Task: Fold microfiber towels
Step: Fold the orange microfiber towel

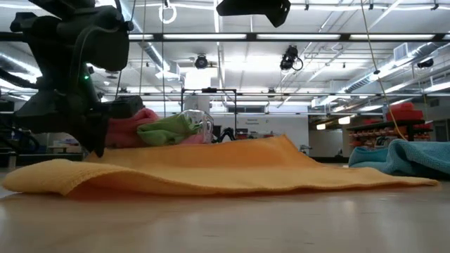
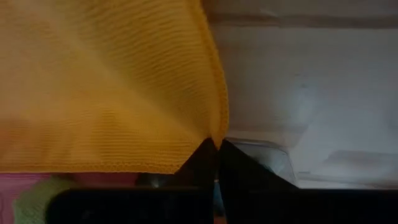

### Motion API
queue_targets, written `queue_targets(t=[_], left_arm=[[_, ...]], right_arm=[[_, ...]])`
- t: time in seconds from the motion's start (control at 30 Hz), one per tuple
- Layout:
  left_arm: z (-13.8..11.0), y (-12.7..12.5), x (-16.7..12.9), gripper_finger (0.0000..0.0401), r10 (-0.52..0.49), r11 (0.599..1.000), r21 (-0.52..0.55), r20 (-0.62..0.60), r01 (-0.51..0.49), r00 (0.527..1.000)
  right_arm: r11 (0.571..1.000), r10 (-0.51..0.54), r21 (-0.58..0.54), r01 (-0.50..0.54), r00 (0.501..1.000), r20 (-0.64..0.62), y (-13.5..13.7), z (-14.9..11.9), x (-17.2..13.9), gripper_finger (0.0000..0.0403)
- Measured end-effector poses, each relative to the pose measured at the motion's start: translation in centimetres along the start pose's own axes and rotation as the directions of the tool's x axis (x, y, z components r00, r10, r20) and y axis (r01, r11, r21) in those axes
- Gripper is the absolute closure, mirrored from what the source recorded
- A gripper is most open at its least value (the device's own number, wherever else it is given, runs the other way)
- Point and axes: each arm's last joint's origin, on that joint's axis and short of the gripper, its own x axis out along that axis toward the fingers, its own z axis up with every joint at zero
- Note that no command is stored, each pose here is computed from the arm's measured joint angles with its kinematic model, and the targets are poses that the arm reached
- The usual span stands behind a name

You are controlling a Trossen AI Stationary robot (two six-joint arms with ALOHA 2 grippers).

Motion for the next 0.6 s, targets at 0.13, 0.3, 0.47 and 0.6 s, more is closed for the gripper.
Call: queue_targets(t=[0.13,0.3,0.47,0.6], left_arm=[[0.0,0.1,-0.4,0.0388,-0.008,0.998,-0.068,0.041,0.011,0.999],[-0.7,1.0,-2.3,0.0393,-0.023,0.98,-0.194,0.147,0.051,0.989],[-1.4,1.5,-3.8,0.0383,-0.031,0.951,-0.295,0.204,0.092,0.978],[-1.6,1.5,-4.4,0.0388,-0.062,0.94,-0.314,0.231,0.134,0.971]], right_arm=[[1.0,0.002,0.009,-0.002,1.0,0.011,0.3,-0.3,0.9,0.0201],[1.0,0.009,0.009,-0.01,1.0,0.027,1.3,-2.2,4.6,0.0201],[0.999,0.028,0.034,-0.031,0.997,0.076,2.1,-4.3,8.3,0.0201],[0.999,0.029,0.024,-0.031,0.997,0.069,3.6,-4.8,10.8,0.0201]])
